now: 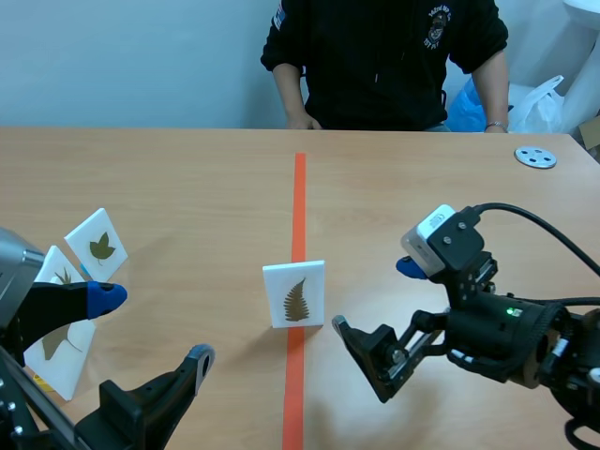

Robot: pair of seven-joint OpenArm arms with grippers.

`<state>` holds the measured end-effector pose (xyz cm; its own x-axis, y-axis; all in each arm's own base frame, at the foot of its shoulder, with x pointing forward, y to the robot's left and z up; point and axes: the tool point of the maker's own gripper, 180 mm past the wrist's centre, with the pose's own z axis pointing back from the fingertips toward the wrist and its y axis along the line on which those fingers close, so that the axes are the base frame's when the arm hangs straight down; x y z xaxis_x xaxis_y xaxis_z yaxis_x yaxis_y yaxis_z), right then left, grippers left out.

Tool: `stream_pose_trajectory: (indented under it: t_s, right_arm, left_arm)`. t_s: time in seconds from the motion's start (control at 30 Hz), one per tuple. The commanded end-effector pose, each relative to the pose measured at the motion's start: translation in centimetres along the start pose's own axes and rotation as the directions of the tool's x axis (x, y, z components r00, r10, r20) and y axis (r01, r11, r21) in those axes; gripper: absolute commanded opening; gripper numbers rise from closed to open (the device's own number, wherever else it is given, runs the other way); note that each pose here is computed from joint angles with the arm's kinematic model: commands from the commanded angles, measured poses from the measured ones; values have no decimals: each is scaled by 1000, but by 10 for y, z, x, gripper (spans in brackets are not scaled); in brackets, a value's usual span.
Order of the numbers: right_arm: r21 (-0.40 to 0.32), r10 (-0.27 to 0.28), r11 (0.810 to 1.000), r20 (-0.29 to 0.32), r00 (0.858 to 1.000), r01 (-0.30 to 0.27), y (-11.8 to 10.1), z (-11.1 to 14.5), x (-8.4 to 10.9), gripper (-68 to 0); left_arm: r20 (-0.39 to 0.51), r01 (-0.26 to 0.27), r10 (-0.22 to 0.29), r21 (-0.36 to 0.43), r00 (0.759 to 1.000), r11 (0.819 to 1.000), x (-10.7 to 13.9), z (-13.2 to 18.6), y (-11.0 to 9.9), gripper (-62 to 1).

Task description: Sort the leaf by its shape. The table is split by an orange tape line. A compound leaf with several leaflets goes to the left side, a simple leaf with one blade goes to the right side. Return to the home posture when a red brick is placed on the table.

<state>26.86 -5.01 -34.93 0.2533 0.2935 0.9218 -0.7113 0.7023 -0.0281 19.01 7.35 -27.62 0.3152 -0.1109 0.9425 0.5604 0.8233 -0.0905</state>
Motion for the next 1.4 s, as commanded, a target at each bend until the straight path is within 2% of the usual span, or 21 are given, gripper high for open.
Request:
stream_pose_trajectory:
  t_s: [0.0, 0.17, 0.27, 0.5, 0.7, 0.83, 1.03, 1.23, 1.37]
  right_arm:
    - [7, 21, 1000, 47, 999, -22, -3, -7, 14, 4]
    - [62, 26, 998, 55, 998, -29, 9, -27, 14, 4]
    - [84, 58, 995, 54, 997, -62, 14, -39, 14, 4]
    - [137, 88, 986, 48, 995, -94, 30, -65, 13, -2]
    - [161, 103, 981, 28, 994, -106, 41, -77, 6, -123]
    - [165, 106, 980, 33, 994, -110, 42, -77, 7, -289]
    - [166, 106, 980, 33, 994, -110, 42, -77, 7, -472]
    - [165, 107, 980, 34, 994, -112, 42, -77, 7, -591]
    - [155, 106, 982, 44, 993, -112, 38, -76, 11, -627]
  left_arm:
    - [39, 0, 0, -2, 999, 1000, 11, -1, -1, 14]
    - [39, 0, 0, -2, 999, 1000, 11, -1, -1, 14]
    - [40, 0, 0, -1, 999, 1000, 11, -1, -1, 14]
    - [39, 0, 0, -1, 999, 1000, 11, -1, -1, 14]
    - [38, 0, 0, -1, 999, 1000, 11, -1, -1, 14]
    - [39, 0, 0, -1, 999, 1000, 11, -1, -1, 14]
    - [39, 0, 0, -1, 999, 1000, 11, -1, -1, 14]
    - [39, 0, 0, -1, 999, 1000, 11, -1, -1, 14]
    - [39, 0, 0, -1, 999, 1000, 11, -1, -1, 14]
